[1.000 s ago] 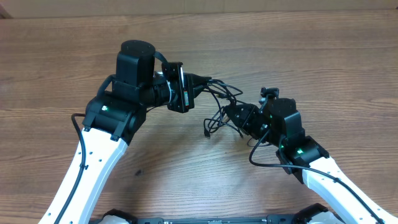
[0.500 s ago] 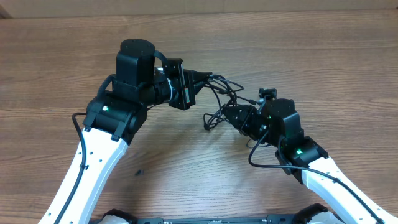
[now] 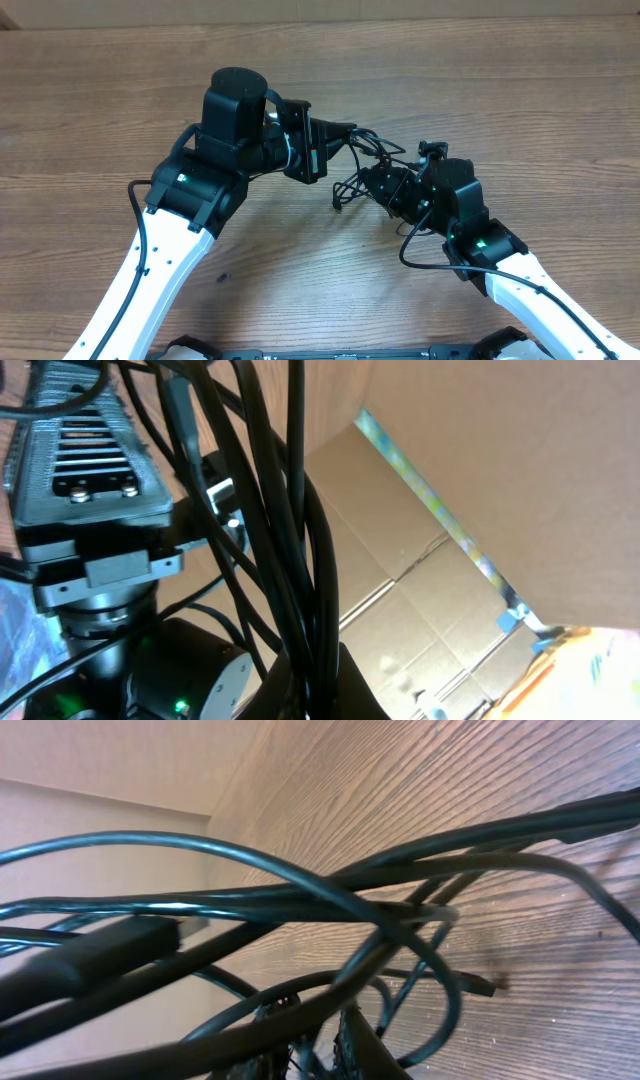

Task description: Untangle cables

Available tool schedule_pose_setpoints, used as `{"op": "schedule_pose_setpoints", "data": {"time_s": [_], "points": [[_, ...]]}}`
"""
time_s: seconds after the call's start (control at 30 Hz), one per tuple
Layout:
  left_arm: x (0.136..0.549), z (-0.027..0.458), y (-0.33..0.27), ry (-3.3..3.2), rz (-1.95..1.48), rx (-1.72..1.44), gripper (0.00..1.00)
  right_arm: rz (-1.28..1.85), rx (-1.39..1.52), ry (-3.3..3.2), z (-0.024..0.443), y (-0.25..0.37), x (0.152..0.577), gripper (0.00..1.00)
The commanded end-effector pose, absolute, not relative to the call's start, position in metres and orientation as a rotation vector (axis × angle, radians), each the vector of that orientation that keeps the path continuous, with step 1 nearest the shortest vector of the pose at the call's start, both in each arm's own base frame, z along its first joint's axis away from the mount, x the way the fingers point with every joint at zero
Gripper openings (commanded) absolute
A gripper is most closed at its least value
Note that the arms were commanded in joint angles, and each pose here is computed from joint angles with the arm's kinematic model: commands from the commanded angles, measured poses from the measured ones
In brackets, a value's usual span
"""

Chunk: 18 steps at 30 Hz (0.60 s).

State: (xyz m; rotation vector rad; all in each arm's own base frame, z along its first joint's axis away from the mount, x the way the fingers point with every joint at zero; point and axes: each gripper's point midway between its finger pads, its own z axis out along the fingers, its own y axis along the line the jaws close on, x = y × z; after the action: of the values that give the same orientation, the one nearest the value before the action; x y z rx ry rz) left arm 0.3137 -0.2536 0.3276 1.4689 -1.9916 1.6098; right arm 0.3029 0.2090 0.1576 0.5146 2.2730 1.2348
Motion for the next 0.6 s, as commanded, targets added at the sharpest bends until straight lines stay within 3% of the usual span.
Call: {"op": "schedule_pose_setpoints", "data": {"time_s": [0.0, 0.23, 0.43, 0.57], "points": [[0.3103, 0.3479, -0.2571, -1.982, 1.679, 1.413, 0.04, 1.199, 0.528, 2.253, 0.1593, 0.206, 0.3082, 0.16], [0.3105, 0.3482, -0.2572, -1.982, 1.681, 1.412, 0.04, 1.161, 0.554, 2.251, 0.1555, 0.2013, 0.311, 0.15], [0.3088, 0.3486, -0.2582, -1.98, 1.677, 1.4, 0.04, 1.144, 0.565, 2.242, 0.1552, 0.1988, 0.3131, 0.04], [0.3081, 0.3488, -0.2587, -1.979, 1.676, 1.394, 0.04, 1.144, 0.565, 2.241, 0.1553, 0.1989, 0.3131, 0.04]]}}
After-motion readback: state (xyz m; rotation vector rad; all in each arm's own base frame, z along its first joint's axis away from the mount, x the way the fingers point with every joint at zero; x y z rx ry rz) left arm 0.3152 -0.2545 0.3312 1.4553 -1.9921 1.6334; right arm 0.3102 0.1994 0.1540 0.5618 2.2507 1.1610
